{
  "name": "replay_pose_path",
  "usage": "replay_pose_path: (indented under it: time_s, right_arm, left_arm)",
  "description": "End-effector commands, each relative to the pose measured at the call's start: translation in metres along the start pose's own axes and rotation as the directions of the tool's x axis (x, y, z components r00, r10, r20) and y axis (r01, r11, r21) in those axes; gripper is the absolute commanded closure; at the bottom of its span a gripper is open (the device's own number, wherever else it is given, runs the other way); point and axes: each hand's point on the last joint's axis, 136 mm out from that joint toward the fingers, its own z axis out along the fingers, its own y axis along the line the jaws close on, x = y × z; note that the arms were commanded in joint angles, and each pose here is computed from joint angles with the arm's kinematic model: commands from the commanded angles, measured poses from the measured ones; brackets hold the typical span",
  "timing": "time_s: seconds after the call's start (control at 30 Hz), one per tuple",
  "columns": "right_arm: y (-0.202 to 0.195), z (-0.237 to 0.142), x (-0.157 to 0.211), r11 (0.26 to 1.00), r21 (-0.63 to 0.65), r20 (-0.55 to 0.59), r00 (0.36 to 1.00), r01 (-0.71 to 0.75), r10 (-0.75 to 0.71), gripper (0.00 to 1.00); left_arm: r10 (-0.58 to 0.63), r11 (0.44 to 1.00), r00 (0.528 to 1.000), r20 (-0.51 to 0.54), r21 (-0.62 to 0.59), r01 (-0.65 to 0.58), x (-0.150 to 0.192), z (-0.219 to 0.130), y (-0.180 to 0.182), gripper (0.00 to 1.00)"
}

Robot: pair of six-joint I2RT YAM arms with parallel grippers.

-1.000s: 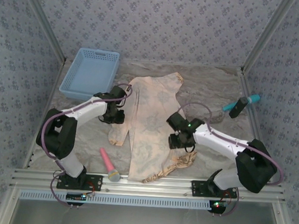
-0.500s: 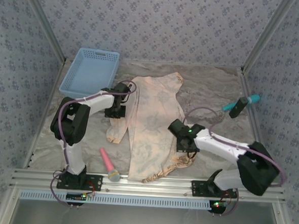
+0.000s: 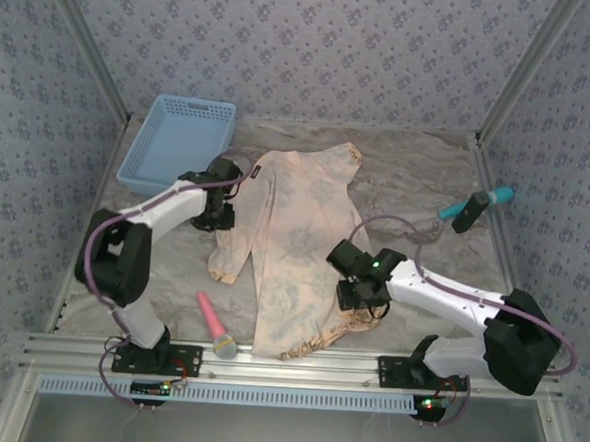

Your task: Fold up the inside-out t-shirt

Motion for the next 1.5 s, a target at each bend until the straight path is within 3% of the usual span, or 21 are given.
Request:
replay_pose_path:
  time_s: [0.0,0.07,0.13,0.17,0.23,0.27,0.37,0.47,0.53,0.67,0.73,0.8,0.83,0.87,1.0,1.07,1.17,1.3,1.47]
  right_arm:
    - [0.01,0.013,0.007,0.998,0.017,-0.047,0.997,0.06,-0.059,0.47]
    - [0.008,0.027,0.009,0.997,0.063,-0.062,0.997,0.052,-0.048,0.55]
    - [0.002,0.035,0.01,0.993,0.114,-0.069,0.997,0.036,-0.028,0.83]
    - [-0.004,0.033,0.009,0.988,0.152,-0.059,0.998,0.016,-0.007,0.97]
    - [-0.022,0.016,0.006,0.972,0.23,-0.002,0.999,-0.051,0.053,1.0]
    - [-0.03,0.006,0.005,0.964,0.251,0.028,0.996,-0.086,0.082,1.0]
    - [-0.065,-0.011,0.003,0.932,0.279,0.096,0.973,-0.23,0.211,1.0]
    - [-0.105,-0.01,0.014,0.855,0.257,0.102,0.892,-0.451,0.44,1.0]
    - [-0.125,-0.003,0.015,0.791,0.192,0.108,0.813,-0.581,0.572,1.0]
    - [-0.158,0.005,0.017,0.695,0.193,0.138,0.72,-0.693,0.68,1.0]
    - [-0.163,0.008,0.019,0.666,0.181,0.138,0.689,-0.723,0.711,1.0]
    - [-0.162,0.005,0.012,0.67,0.146,0.139,0.686,-0.728,0.714,0.72]
    - [-0.156,0.002,0.007,0.699,0.116,0.135,0.708,-0.706,0.693,0.64]
    - [-0.152,-0.002,0.002,0.722,0.104,0.137,0.729,-0.684,0.67,0.61]
    - [-0.112,-0.029,-0.025,0.88,0.066,0.16,0.876,-0.47,0.456,0.58]
    - [-0.06,-0.033,-0.042,0.96,-0.06,0.138,0.95,-0.273,0.279,0.59]
    - [0.032,-0.039,-0.06,0.965,-0.263,0.179,0.983,0.018,0.031,0.59]
    - [0.114,-0.037,-0.054,0.9,-0.388,0.203,0.971,0.201,-0.129,0.56]
    - [0.156,-0.014,0.001,0.852,-0.307,0.132,0.905,0.425,-0.404,0.43]
  left_arm:
    - [-0.022,0.996,0.997,-0.077,0.08,0.028,0.036,0.005,-0.01,0.51]
    - [-0.042,0.993,0.996,-0.081,0.109,0.05,0.041,0.018,-0.017,0.49]
    - [-0.042,0.993,0.994,-0.105,0.104,0.053,0.045,0.029,-0.02,0.54]
    - [-0.041,0.995,0.993,-0.115,0.086,0.051,0.046,0.032,-0.018,0.64]
    - [-0.026,0.999,0.993,-0.114,0.032,0.03,0.045,0.035,-0.009,0.99]
    - [-0.012,1.0,0.994,-0.108,0.016,0.013,0.043,0.035,-0.006,1.0]
    - [0.007,0.999,0.996,-0.088,-0.053,-0.012,0.037,0.03,0.01,1.0]
    - [-0.009,0.997,0.998,-0.068,-0.072,0.004,0.032,0.026,0.023,1.0]
    - [-0.036,0.998,0.997,-0.061,-0.05,0.033,0.031,0.021,0.028,1.0]
    - [-0.091,0.994,0.995,-0.047,0.053,0.093,0.029,0.011,0.024,0.97]
    - [-0.112,0.99,0.992,-0.052,0.077,0.116,0.03,0.008,0.025,0.86]
    - [-0.121,0.989,0.991,-0.06,0.083,0.126,0.034,0.005,0.027,0.56]
    - [-0.121,0.988,0.991,-0.064,0.089,0.126,0.036,0.002,0.027,0.45]
    - [-0.12,0.987,0.99,-0.067,0.098,0.126,0.038,0.0,0.027,0.42]
    - [-0.111,0.983,0.989,-0.097,0.136,0.124,0.052,-0.007,0.023,0.4]
    - [-0.101,0.978,0.99,-0.102,0.175,0.118,0.056,-0.009,0.015,0.4]
    - [-0.083,0.973,0.992,-0.096,0.205,0.102,0.057,-0.004,0.008,0.42]
    - [-0.086,0.979,0.991,-0.105,0.176,0.103,0.056,0.009,0.011,0.65]
    - [-0.099,0.98,0.987,-0.129,0.16,0.119,0.054,0.015,0.015,0.99]
